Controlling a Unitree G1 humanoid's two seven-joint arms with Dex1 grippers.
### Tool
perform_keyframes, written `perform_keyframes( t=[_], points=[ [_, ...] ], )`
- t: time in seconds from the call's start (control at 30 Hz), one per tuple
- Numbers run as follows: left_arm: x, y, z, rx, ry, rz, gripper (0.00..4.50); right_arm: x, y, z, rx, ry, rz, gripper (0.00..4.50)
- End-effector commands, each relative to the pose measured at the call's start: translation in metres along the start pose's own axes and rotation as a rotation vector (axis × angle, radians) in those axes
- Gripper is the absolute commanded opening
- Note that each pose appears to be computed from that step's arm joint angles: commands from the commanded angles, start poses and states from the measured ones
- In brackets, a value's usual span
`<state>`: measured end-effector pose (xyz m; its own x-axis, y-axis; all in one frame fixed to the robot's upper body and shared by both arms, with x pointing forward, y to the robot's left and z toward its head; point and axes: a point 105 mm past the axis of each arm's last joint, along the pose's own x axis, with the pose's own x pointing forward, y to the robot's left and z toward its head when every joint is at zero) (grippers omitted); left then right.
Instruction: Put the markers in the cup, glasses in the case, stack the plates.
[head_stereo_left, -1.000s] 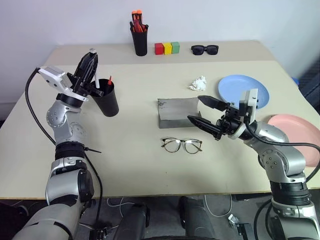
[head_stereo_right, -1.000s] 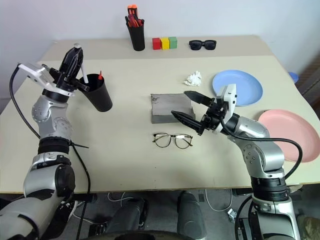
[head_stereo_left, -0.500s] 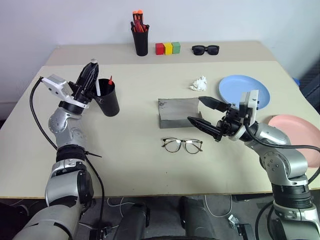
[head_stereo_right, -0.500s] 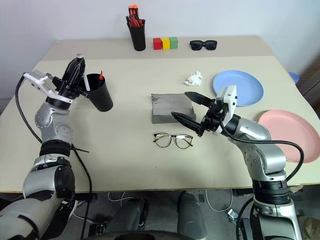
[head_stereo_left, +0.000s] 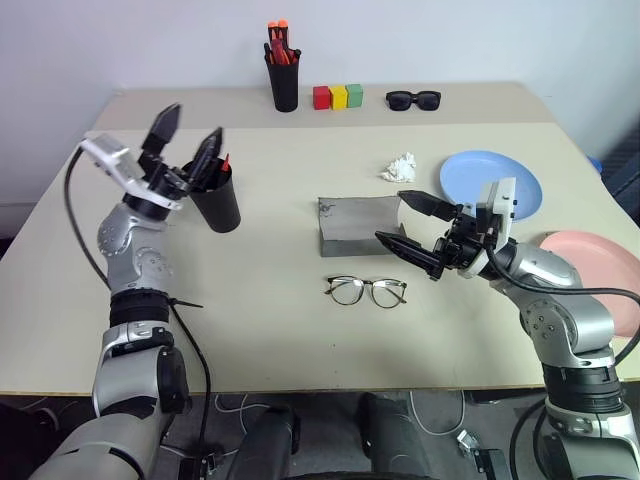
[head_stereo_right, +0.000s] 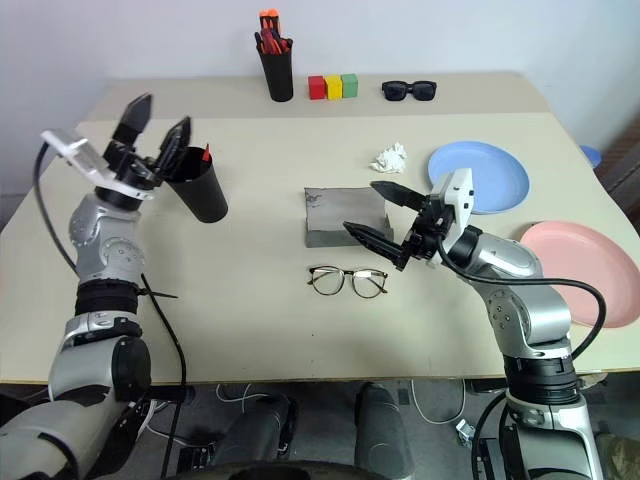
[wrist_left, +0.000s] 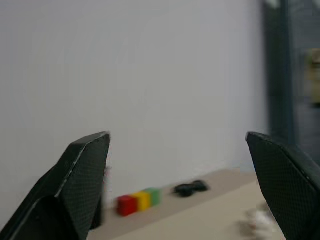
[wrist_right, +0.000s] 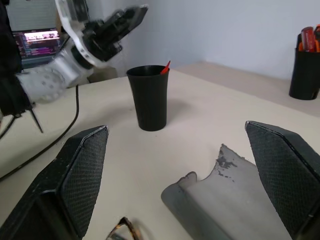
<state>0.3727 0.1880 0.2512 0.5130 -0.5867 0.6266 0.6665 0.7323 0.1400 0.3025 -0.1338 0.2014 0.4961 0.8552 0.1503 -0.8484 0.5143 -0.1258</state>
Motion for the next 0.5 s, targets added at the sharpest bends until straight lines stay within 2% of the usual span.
perform_keyframes(
  t=[0.03,0.1,0.17,0.23,0.33,0.43,0.5],
  points=[
    [0.034,-0.043,0.001,-0.095,0.008,-0.172,4.46,-0.002,-0.004,0.012,-0.049,-0.032,-0.012,4.5],
    [0.047,-0.067,-0.01,-0.155,0.075,-0.29,4.46,-0.007,-0.005,0.006,-0.077,0.012,-0.015,4.5],
    [0.054,-0.088,-0.034,-0.092,0.204,-0.407,4.46,-0.012,-0.008,0.003,-0.088,0.027,-0.033,4.5],
    [0.055,-0.096,-0.046,-0.049,0.256,-0.464,4.46,-0.014,-0.01,0.003,-0.08,0.021,-0.045,4.5],
    [0.057,-0.104,-0.085,-0.129,0.423,-0.499,4.46,-0.018,-0.01,0.002,-0.107,0.028,-0.06,4.5],
    [0.053,-0.117,-0.125,-0.095,0.612,-0.564,4.46,-0.017,-0.009,0.004,-0.122,0.013,-0.08,4.5],
    [0.056,-0.125,-0.143,-0.094,0.687,-0.563,4.46,-0.018,-0.008,0.004,-0.131,0.008,-0.097,4.5]
  ],
)
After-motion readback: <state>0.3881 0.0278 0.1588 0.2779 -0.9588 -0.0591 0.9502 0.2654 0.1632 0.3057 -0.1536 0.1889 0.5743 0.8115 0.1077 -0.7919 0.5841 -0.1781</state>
